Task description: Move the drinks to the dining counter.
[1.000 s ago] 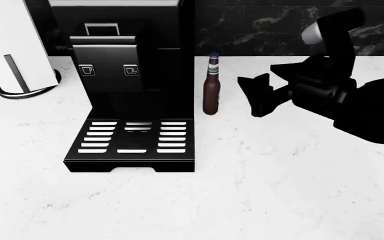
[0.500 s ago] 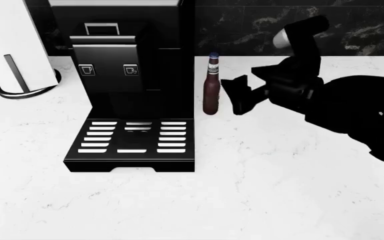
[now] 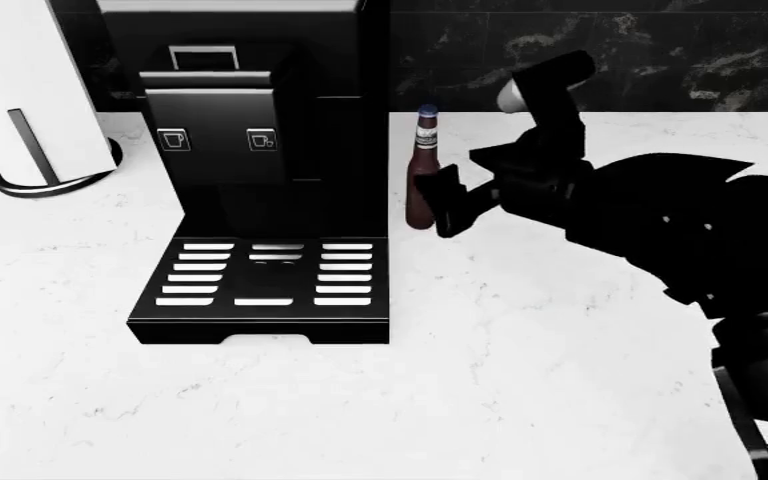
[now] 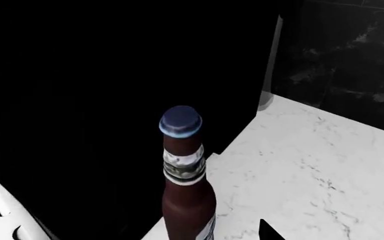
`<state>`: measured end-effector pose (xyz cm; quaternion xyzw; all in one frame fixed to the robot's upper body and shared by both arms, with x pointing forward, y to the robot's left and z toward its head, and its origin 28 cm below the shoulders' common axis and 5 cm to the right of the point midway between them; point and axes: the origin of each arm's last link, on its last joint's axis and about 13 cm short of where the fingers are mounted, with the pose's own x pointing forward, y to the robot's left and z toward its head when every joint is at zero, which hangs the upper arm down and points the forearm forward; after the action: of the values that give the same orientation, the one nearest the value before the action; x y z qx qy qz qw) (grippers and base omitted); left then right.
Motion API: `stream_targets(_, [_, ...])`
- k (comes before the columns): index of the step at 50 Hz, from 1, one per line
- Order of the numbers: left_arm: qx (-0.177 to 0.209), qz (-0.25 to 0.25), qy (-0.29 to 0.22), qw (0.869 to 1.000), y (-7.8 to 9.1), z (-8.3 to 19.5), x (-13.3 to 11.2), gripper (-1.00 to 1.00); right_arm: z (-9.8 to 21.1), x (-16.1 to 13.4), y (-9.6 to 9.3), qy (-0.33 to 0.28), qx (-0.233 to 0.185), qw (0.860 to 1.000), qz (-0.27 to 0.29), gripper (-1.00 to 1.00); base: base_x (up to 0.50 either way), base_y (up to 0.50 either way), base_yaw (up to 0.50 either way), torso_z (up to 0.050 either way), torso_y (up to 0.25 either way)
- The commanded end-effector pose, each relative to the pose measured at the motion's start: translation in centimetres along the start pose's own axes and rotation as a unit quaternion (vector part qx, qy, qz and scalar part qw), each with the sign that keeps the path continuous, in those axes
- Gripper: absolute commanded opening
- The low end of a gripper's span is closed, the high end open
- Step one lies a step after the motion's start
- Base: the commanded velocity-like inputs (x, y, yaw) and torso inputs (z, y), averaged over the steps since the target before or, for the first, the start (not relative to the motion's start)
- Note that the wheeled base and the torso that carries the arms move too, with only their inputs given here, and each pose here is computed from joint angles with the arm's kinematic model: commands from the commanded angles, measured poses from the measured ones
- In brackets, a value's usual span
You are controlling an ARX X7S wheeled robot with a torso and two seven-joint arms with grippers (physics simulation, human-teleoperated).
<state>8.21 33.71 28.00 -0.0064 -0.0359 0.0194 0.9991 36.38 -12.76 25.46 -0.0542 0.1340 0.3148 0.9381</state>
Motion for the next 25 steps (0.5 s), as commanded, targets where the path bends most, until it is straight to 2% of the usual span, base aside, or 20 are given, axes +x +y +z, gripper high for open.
stream_targets(1, [-0.003, 0.006, -0.010, 1.000, 0.2, 0.1, -0.1, -1.00, -0.2, 1.3, 0.1, 0.012, -0.007, 1.000, 0.008, 1.00, 0.00, 0.00, 0.00, 0.000, 0.000])
stream_targets(12, [-0.001, 0.003, -0.007, 1.000, 0.0, 0.1, 0.2, -1.00, -0.4, 2.5, -0.5, 0.014, -0.008, 1.000, -0.009, 1.00, 0.00, 0.00, 0.00, 0.000, 0.000])
stream_targets(25, [0.000, 0.006, -0.008, 1.000, 0.2, 0.0, -0.2, -1.00, -1.0, 4.7, 0.0, 0.028, -0.013, 0.999, 0.016, 1.00, 0.00, 0.00, 0.00, 0.000, 0.000])
